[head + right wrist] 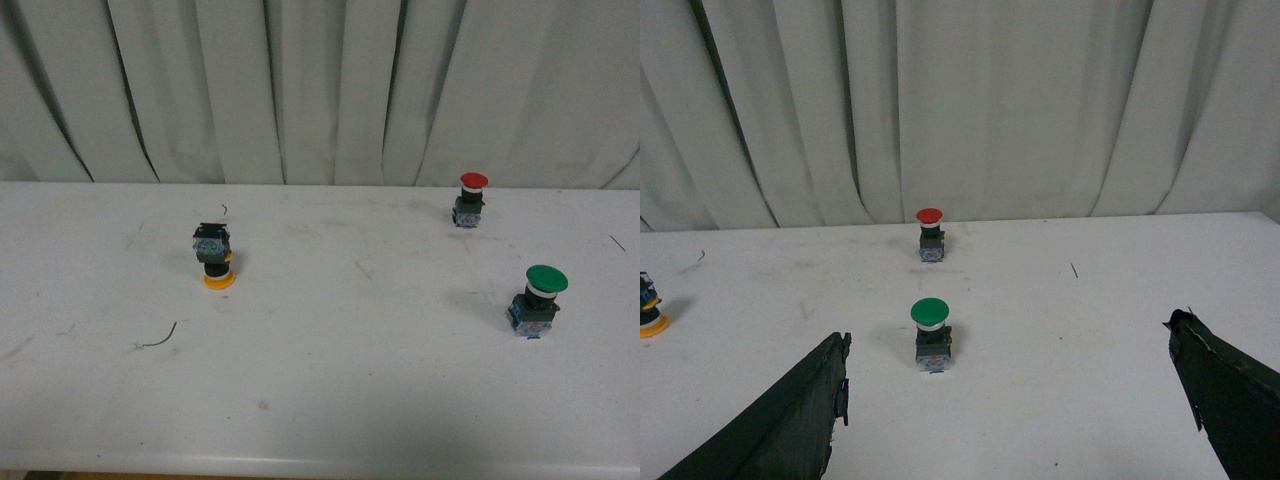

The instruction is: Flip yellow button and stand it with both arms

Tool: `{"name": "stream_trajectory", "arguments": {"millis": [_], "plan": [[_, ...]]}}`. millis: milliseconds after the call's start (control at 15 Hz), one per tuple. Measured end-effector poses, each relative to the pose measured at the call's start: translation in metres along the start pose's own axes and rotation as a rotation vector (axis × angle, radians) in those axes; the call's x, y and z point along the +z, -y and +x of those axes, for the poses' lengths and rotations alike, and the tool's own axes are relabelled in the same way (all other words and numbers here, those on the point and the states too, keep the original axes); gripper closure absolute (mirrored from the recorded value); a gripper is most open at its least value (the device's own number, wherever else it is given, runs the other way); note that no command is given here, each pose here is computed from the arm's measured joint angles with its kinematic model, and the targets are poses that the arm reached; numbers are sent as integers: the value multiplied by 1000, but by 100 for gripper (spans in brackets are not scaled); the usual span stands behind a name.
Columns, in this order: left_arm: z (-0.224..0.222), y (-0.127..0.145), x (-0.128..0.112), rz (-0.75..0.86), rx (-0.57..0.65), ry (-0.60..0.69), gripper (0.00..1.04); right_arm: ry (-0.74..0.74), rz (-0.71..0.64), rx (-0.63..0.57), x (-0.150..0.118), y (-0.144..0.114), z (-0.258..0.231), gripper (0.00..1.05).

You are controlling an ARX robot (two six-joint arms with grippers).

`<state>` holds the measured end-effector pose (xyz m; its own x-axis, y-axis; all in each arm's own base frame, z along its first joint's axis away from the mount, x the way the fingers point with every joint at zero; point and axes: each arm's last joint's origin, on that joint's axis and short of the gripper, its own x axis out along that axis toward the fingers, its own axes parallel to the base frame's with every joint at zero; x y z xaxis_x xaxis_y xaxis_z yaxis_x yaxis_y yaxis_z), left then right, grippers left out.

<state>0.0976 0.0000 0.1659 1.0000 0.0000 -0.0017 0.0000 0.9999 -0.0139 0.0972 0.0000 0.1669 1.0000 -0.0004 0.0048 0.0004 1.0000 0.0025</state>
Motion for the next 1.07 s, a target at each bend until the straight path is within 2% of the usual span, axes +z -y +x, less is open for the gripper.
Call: {"name": "stream_trajectory", "arguments": {"millis": [1067], "plan": [[0,0,0,0,0,0,7,0,0,0,0,0,0,6]]}}
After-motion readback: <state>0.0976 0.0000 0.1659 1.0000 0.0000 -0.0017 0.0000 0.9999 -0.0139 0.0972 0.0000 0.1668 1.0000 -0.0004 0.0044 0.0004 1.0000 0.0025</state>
